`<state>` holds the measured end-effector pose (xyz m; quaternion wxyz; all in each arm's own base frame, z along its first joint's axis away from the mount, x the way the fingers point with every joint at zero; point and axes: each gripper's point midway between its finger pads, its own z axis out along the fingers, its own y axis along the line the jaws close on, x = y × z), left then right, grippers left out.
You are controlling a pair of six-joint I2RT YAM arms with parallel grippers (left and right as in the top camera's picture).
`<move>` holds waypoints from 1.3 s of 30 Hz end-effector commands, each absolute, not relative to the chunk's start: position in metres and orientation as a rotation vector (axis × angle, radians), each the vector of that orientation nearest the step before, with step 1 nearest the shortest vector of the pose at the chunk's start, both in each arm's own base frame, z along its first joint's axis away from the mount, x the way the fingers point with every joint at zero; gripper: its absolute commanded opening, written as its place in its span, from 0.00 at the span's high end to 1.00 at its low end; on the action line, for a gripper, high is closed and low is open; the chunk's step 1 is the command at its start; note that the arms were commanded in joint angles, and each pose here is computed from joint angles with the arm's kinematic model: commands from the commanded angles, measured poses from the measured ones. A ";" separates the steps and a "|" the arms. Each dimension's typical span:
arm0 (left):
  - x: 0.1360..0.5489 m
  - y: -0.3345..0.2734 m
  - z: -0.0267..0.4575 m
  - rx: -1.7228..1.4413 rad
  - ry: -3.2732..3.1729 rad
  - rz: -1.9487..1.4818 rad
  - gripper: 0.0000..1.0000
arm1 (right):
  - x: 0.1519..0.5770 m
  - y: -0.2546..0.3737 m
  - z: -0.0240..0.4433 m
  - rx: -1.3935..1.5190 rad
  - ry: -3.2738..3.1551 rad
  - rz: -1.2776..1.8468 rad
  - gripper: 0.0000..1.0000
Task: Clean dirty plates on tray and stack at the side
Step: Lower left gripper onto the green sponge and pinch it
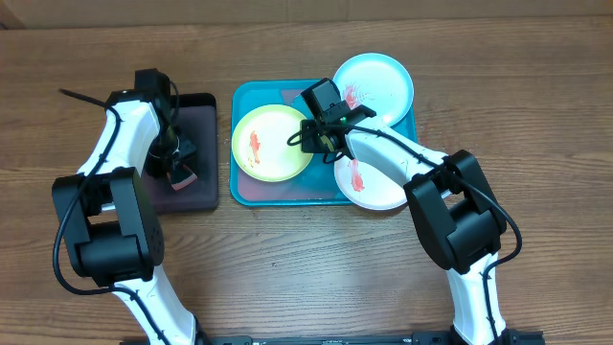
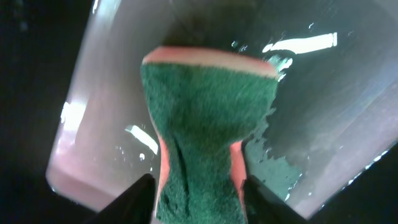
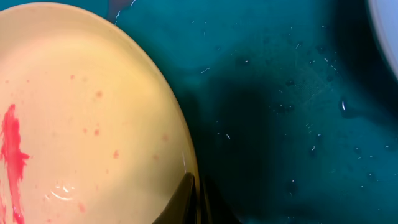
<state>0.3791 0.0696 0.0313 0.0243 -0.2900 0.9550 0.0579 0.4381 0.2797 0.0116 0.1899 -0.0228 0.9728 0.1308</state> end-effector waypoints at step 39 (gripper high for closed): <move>0.408 0.090 0.076 -0.723 2.977 0.304 0.96 | 0.434 0.277 -0.002 -0.079 2.766 0.331 0.96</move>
